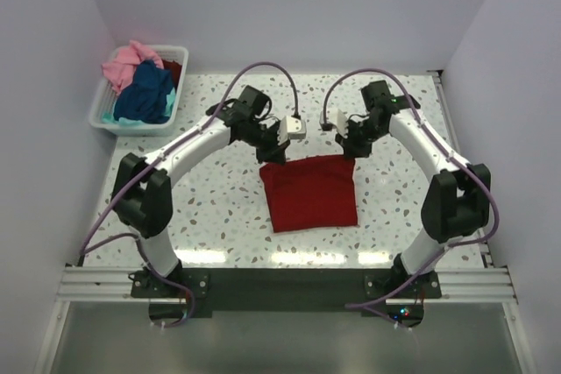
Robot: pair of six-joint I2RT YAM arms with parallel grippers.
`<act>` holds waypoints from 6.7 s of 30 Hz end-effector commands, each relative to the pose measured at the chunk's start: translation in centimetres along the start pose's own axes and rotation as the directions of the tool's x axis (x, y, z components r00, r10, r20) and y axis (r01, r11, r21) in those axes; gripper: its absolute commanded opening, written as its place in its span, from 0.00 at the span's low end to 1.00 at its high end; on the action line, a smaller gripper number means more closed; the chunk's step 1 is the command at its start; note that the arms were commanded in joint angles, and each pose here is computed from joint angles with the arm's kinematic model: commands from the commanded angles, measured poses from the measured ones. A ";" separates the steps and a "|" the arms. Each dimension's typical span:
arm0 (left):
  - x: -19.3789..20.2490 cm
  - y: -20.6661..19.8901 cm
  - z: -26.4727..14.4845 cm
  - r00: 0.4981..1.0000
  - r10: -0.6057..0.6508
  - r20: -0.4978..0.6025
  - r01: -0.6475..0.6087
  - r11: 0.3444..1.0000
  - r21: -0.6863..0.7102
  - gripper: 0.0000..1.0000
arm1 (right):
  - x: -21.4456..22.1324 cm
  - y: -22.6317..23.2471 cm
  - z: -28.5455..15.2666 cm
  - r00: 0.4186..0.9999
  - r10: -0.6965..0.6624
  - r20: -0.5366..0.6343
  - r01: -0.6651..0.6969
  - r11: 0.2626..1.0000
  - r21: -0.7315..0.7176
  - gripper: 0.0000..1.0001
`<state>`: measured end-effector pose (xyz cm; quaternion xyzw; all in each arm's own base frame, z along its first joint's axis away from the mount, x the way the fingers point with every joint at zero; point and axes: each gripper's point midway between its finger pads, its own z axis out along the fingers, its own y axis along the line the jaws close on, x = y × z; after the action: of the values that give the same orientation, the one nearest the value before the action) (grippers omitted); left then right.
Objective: Fold and stack the t-shirts
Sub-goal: Fold the tshirt, then neatly place the folded tshirt to the corner
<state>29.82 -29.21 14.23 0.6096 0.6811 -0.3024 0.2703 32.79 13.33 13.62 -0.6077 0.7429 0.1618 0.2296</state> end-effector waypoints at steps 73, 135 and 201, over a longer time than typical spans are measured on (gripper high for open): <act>1.2 9.6 -6.5 0.773 -0.493 0.399 0.574 0.812 -0.107 1.00 | -8.1 -6.5 -0.7 0.716 0.623 0.315 -0.642 0.765 -0.055 0.98; 9.8 16.2 0.3 0.411 -0.805 0.427 0.861 0.497 0.107 1.00 | -3.6 -3.5 11.9 0.454 0.883 -0.119 -0.763 0.316 -0.564 0.96; 42.1 -2.5 -23.5 0.547 -0.489 -0.679 0.315 0.872 -0.374 1.00 | -0.9 -1.5 -10.5 0.597 0.760 0.254 -0.786 0.618 -0.001 0.99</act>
<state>23.34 15.91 1.44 0.4512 0.8911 0.0267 -0.0403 33.15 8.51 21.11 -0.1684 0.9143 0.2886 0.2288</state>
